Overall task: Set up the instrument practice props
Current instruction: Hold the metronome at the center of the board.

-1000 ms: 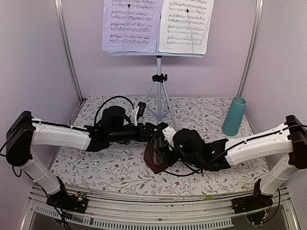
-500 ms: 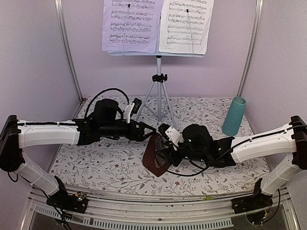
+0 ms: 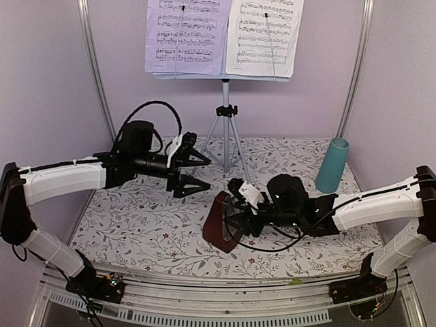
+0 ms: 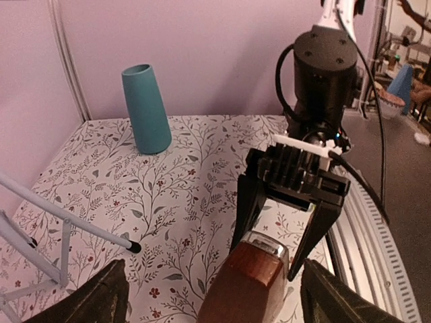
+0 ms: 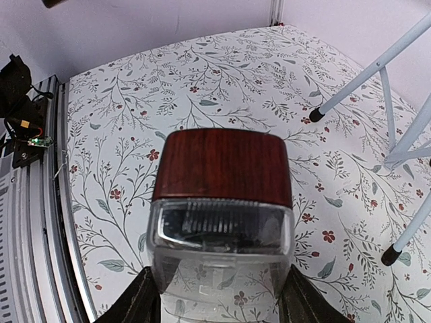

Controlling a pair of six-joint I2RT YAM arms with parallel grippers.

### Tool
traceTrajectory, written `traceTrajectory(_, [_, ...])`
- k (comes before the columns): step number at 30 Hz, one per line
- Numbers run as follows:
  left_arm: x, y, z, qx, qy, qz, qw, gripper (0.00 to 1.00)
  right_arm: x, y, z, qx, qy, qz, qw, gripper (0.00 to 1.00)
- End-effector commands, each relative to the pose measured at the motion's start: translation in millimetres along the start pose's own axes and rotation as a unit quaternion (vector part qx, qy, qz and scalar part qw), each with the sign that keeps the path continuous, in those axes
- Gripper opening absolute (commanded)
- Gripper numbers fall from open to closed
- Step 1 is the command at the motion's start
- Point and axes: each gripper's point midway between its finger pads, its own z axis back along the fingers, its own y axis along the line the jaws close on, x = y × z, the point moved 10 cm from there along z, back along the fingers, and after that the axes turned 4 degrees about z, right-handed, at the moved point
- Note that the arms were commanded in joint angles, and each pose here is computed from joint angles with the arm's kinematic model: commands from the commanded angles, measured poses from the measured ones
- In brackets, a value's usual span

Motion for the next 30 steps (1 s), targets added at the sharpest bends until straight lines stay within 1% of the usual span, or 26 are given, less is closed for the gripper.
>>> traceTrajectory(1, [-10, -2, -19, -0.084, 0.049, -0.066, 0.993, 0.88, -12, 3, 2, 0.035, 0.027, 0.022, 0.999, 0.0])
traceTrajectory(5, [-29, -4, -33, -0.095, 0.077, -0.062, 0.991, 0.87, -10, 2, 2, 0.042, 0.027, 0.026, 0.998, 0.0])
traceTrajectory(14, [-49, -12, -49, -0.124, 0.085, -0.05, 0.987, 0.86, -11, 2, 2, 0.052, 0.04, 0.033, 0.997, 0.0])
traceTrajectory(20, [-57, -16, -58, -0.135, 0.095, -0.053, 0.985, 0.8, -10, 2, 3, 0.052, 0.044, 0.037, 0.997, 0.0])
traceTrajectory(30, [-63, -21, -61, -0.141, 0.098, -0.058, 0.984, 0.72, -8, 4, 1, 0.063, 0.046, 0.039, 0.996, 0.0])
